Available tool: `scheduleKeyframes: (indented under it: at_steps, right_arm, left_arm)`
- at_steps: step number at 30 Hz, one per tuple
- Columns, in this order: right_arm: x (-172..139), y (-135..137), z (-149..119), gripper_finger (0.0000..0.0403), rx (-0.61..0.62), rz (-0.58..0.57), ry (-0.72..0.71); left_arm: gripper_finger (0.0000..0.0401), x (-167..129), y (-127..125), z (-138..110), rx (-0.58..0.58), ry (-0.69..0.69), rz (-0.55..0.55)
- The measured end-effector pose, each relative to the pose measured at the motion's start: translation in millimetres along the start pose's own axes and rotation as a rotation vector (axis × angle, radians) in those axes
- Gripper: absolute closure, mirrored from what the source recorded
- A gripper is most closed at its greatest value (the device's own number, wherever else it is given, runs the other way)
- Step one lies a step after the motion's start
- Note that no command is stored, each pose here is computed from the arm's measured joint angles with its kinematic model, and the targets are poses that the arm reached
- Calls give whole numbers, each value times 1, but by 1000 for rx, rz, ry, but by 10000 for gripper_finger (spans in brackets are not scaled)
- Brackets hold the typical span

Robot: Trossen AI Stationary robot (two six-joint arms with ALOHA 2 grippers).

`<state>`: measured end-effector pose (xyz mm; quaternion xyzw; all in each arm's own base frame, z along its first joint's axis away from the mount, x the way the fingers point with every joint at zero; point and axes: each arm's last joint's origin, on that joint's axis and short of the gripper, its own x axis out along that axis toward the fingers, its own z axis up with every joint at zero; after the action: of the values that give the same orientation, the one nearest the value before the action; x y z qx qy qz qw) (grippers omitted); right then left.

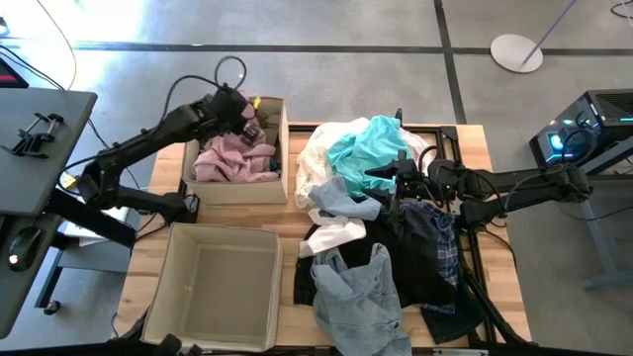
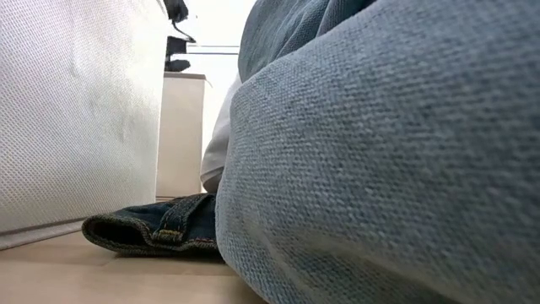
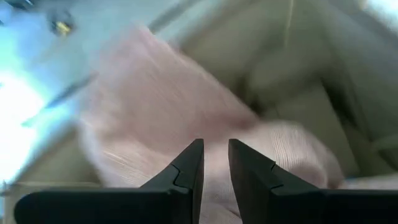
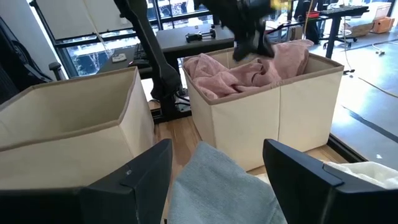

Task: Sort clothes
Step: Put the pink shirt into the top brown laundry organizer

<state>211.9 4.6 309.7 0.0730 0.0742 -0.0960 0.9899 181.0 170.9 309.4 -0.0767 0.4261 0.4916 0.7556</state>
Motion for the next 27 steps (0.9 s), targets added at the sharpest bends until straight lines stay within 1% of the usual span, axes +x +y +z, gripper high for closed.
scheduleKeyframes:
  at_steps: [3,6,7,8,10,13,17,20,22,24,27]
  right_arm:
    - [0,0,0,162,5,0,0]
    - [0,0,0,162,5,0,1]
    - [0,0,0,162,5,0,1]
    - [0,0,0,162,5,0,1]
    - [0,0,0,162,5,0,1]
    - [0,0,0,162,5,0,0]
    - [0,0,0,162,8,0,0]
    - [0,0,0,162,12,0,1]
    - [0,0,0,162,12,0,0]
    - [0,0,0,162,12,0,0]
    - [0,0,0,162,12,0,0]
  left_arm:
    - [337,22,-7,-13,18,96,-91]
    - [337,35,-13,-21,20,183,-243]
    - [337,37,-14,-22,32,201,-266]
    - [337,36,-14,-22,52,208,-262]
    - [337,31,-14,-17,71,182,-273]
    - [337,16,-9,-7,59,122,-295]
    - [337,-19,2,10,34,-26,-308]
    - [337,-48,10,16,17,-139,-316]
    - [337,-63,15,15,5,-210,-297]
    - [336,-73,20,13,-8,-248,-246]
    - [329,-78,24,8,-17,-247,-209]
